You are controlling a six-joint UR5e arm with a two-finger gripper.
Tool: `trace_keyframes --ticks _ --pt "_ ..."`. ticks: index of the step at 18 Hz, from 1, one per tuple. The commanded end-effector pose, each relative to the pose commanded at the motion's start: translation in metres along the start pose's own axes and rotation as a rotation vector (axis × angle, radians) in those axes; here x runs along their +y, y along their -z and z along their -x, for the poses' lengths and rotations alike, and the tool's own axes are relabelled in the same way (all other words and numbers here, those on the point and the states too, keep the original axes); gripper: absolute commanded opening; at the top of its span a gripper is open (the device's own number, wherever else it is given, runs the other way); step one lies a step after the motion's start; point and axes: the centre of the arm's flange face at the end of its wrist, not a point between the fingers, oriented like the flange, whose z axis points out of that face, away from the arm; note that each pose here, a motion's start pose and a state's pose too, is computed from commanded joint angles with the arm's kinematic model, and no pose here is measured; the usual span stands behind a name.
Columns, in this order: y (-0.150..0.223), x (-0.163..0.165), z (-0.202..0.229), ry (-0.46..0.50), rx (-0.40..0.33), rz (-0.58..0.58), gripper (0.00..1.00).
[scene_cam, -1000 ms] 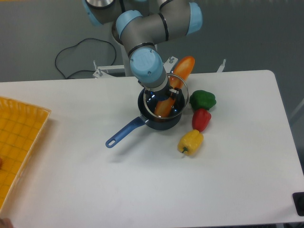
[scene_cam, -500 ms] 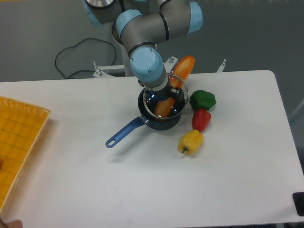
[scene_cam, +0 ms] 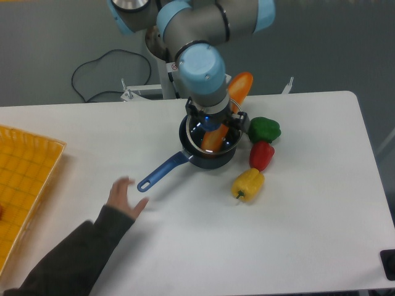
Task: Close the pot lid
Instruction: 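Release the lid knob and raise the gripper away from the saucepan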
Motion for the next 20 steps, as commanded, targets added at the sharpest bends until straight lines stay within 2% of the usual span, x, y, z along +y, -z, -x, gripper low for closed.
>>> trace_keyframes --ticks 6,11,15,20 --pt "0.014 -0.01 0.022 0.008 0.003 -0.063 1.0" --pt "0.027 -0.013 0.031 -0.079 -0.016 -0.082 1.0" --pt "0.03 -0.002 0.044 -0.177 0.015 -0.1 1.0" --pt "0.034 0.011 0.059 -0.173 0.014 -0.104 1.0"
